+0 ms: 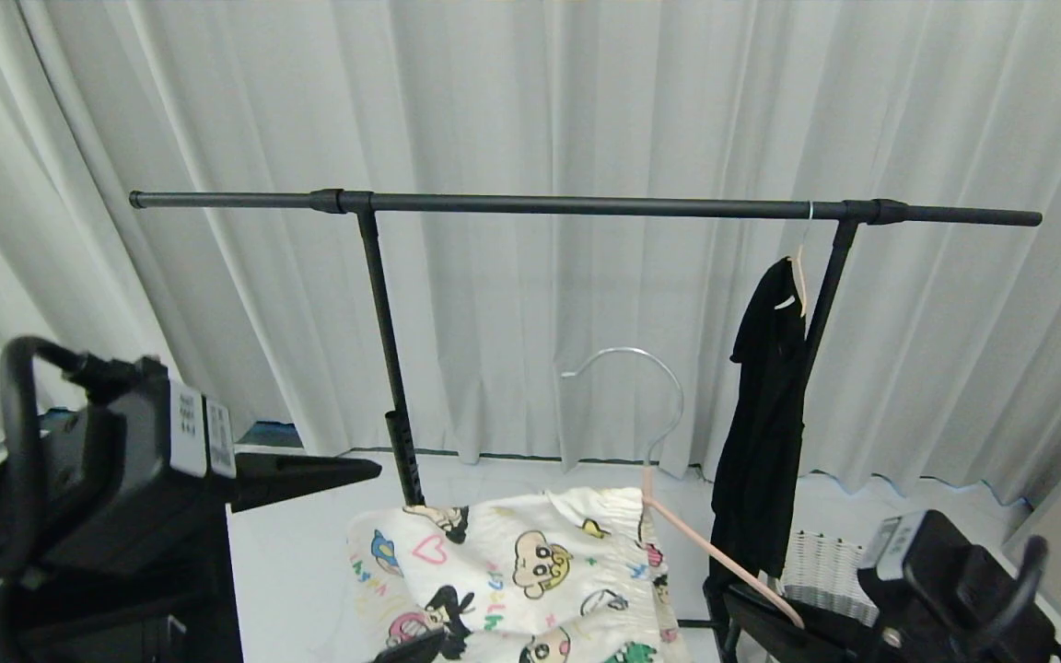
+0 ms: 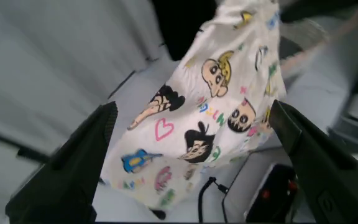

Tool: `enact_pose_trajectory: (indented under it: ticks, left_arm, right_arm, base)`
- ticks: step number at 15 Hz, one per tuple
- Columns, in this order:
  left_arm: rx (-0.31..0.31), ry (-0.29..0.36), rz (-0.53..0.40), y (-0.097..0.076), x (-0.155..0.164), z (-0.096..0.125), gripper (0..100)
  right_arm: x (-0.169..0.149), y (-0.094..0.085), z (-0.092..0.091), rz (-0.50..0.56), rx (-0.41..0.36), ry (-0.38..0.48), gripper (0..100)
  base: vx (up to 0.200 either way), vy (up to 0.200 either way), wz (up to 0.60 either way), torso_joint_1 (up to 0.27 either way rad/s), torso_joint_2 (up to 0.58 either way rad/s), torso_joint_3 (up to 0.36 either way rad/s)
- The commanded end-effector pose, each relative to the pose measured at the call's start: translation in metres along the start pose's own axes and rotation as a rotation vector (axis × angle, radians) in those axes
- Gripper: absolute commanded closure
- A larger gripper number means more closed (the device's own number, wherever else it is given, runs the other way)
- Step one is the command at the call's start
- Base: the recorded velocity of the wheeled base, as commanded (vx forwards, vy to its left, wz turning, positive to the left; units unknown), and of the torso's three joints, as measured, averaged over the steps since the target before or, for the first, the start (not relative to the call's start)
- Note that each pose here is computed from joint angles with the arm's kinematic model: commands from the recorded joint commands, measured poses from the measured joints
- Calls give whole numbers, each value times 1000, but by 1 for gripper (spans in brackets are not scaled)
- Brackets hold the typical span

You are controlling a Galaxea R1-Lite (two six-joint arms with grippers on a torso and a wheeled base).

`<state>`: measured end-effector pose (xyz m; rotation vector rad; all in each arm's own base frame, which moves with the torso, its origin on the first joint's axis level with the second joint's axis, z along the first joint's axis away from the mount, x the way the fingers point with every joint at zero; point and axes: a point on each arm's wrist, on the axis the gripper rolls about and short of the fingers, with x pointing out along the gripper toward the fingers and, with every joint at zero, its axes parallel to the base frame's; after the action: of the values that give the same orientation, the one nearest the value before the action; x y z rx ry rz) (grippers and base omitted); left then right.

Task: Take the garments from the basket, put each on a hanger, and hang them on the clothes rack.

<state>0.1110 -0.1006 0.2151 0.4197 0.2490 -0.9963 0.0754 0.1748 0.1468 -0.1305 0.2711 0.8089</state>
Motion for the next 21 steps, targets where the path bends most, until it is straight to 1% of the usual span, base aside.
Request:
enact_pose_trajectory:
  ticks: [1,3,6,8,9,11,12,15,20,21]
  left_arm:
    - [28,18,-73,-8,5,-9,0]
    - [39,32,-115,-12,17,-8,0]
    - [52,9,-135,-12,33,-5,0]
    - [67,17,-182,-22,35,-8,0]
    - [72,22,-198,-25,36,-9,0]
    - [70,40,-207,-25,42,-11,0]
    - [69,40,-206,-25,42,-10,100]
    - [70,49,-209,-26,42,-13,100]
    - [67,58,-207,-26,44,-14,100]
    - [66,59,-204,-26,44,-14,100]
  right_arm:
    - [-23,-2,-4,46,-11,-36,100]
    - [-27,5,-8,93,-67,-30,100]
    - [-30,13,-8,140,-116,-34,100]
    - [-29,14,-6,143,-118,-54,100]
    - [-28,15,-4,144,-131,-61,100]
    - [-30,18,-4,166,-149,-66,100]
    - [-31,20,-5,178,-156,-66,100]
    - [-31,21,-5,182,-158,-68,100]
    - [-32,20,-8,181,-193,-59,100]
    - [-32,20,-8,177,-194,-60,0]
  base:
    - [0,0,0,0,0,0]
    - [0,0,0,0,0,0]
    - [0,0,0,0,0,0]
    - [0,0,0,0,0,0]
    - [0,0,0,0,0,0]
    - [0,0,0,0,0,0]
    - [0,0,0,0,0,0]
    - [0,0,0,0,0,0]
    - [0,0,0,0,0,0]
    - [0,0,0,0,0,0]
